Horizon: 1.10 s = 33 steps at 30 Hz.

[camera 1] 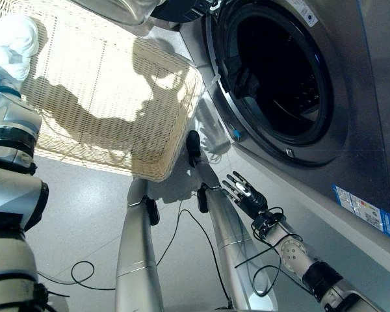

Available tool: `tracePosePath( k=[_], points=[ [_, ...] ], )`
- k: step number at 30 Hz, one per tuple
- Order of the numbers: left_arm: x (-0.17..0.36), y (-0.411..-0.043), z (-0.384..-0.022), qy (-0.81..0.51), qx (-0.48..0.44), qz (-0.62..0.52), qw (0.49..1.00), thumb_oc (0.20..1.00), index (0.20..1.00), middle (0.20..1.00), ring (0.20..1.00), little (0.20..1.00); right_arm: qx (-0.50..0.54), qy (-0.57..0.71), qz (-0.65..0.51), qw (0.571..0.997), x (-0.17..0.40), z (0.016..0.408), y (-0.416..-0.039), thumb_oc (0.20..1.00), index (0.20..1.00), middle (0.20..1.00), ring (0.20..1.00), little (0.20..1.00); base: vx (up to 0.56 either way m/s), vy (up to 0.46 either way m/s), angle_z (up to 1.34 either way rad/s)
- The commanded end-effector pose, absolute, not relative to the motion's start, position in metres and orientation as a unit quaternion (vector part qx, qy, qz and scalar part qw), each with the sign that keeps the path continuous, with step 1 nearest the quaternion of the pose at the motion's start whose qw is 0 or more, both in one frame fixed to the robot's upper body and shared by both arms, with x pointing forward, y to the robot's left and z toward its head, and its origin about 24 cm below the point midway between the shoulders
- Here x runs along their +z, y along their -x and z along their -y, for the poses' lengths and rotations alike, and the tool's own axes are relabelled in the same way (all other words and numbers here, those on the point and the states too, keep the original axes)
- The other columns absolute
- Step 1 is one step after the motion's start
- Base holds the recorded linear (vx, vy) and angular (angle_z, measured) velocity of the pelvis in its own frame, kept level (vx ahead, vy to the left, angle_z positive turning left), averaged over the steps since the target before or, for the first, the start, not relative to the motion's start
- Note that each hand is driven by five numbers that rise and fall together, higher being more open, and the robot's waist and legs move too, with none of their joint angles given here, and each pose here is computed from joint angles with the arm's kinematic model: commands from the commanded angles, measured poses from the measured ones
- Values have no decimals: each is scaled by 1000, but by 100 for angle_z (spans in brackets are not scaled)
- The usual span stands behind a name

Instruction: Put the clothes into the washing machine.

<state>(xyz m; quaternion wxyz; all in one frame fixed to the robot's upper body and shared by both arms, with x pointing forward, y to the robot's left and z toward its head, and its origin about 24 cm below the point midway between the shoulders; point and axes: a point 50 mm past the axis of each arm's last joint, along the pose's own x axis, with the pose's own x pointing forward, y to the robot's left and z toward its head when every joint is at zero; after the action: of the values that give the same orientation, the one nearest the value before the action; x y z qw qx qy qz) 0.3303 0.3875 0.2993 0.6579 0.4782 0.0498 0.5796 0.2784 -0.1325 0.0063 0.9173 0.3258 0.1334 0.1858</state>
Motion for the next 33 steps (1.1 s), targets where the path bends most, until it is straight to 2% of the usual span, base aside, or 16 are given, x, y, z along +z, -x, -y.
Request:
tracePosePath(
  k=[1, 11, 20, 33],
  points=[
    [255, -357, -364, -495, 467, -95, 726, 200, 200, 200, 200, 200, 205, -330, -137, 911, 5, 132, -269, 1000, 1000, 1000, 1000, 1000, -24, -32, 0],
    [251, -357, -355, -509, 479, -30, 714, 200, 200, 200, 200, 200, 198, -329, -123, 915, 6, 136, -267, 1000, 1000, 1000, 1000, 1000, -48, -55, 6],
    [251, -348, -336, -465, 506, 132, 714, 200, 200, 200, 200, 200, 162, -352, -109, 915, 8, 134, -269, 1000, 1000, 1000, 1000, 1000, -51, -106, 8],
    [230, -342, -330, -451, 482, 159, 735, 200, 200, 200, 200, 200, 132, -367, -102, 915, 9, 137, -277, 1000, 1000, 1000, 1000, 1000, -40, -50, 5]
  ],
)
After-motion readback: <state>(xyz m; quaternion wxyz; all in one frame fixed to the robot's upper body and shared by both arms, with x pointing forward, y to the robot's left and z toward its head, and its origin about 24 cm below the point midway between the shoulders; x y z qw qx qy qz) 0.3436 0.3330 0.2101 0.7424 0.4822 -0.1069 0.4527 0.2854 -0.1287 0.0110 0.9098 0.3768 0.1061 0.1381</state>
